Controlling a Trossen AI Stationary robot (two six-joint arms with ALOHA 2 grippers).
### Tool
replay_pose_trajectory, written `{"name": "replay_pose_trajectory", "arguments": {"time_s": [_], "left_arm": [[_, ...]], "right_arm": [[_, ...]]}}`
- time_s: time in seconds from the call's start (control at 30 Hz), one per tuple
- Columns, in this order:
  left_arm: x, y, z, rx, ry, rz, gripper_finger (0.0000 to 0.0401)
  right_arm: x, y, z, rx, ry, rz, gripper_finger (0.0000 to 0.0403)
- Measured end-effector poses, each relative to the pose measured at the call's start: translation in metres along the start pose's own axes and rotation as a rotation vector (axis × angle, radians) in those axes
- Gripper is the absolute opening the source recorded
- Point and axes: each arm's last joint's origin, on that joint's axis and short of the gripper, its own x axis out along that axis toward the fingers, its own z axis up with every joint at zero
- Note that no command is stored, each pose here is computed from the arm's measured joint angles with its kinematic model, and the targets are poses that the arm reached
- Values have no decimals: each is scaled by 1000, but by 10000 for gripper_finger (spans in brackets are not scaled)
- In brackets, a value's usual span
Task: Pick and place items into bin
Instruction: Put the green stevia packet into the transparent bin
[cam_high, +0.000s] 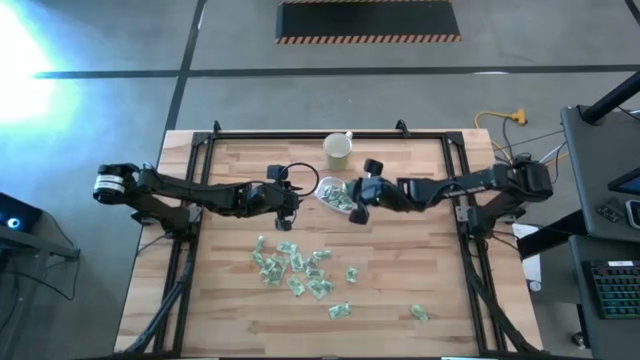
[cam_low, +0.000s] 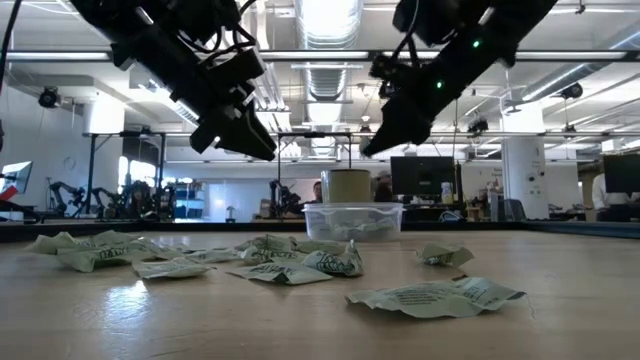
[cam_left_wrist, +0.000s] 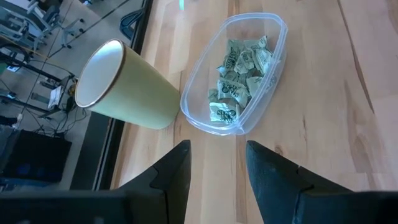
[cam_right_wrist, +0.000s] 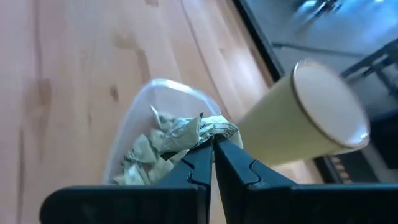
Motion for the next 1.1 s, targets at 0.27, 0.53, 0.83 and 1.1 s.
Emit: {"name": "replay_pose_trajectory", "arguments": {"time_s": [0.27, 0.53, 0.83, 1.1], "left_arm": [[0, 0, 0, -2, -1, 1, 137], [0, 0, 1, -7, -8, 4, 137], [0, 1, 1, -9, -9, 5, 137], [0, 0, 1, -7, -3, 2, 137]], "right_arm": [[28, -10, -16, 19, 81, 4, 8], [47, -1, -24, -14, 80, 51, 8], [48, -2, -23, -46, 71, 53, 27], [43, -4, -18, -43, 43, 63, 102]]}}
